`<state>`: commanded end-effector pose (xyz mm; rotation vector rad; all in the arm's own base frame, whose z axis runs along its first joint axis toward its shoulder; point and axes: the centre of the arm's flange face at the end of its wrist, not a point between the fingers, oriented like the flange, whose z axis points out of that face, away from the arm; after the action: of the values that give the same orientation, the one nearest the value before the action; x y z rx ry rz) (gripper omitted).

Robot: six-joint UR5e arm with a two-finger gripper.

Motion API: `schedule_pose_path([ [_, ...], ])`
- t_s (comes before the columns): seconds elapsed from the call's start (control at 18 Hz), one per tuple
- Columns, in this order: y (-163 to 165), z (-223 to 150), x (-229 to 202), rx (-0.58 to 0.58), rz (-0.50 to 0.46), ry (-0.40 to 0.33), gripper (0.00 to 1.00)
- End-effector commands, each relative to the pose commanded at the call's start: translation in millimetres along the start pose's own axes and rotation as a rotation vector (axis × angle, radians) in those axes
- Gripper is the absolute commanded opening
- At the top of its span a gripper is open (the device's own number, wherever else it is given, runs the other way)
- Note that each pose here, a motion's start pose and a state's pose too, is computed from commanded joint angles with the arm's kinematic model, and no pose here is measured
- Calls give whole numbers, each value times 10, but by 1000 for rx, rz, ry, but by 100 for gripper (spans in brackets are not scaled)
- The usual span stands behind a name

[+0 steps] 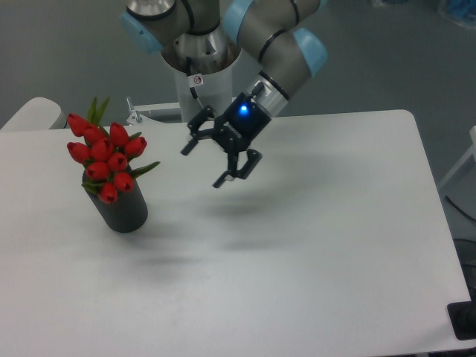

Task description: Insert the flowers into the vase

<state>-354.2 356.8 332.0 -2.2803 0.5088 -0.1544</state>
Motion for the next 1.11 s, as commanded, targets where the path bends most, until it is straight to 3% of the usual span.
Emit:
schedule_pose_path([
  [0.17,68,-144,-264,-120,20,-23,100],
  [0.56,427,-417,-841,-525,42,-29,100],
  [0.83,414,-195,-986,-823,99,103,100],
  [1.11,373,-86,-972,-870,133,151,100],
])
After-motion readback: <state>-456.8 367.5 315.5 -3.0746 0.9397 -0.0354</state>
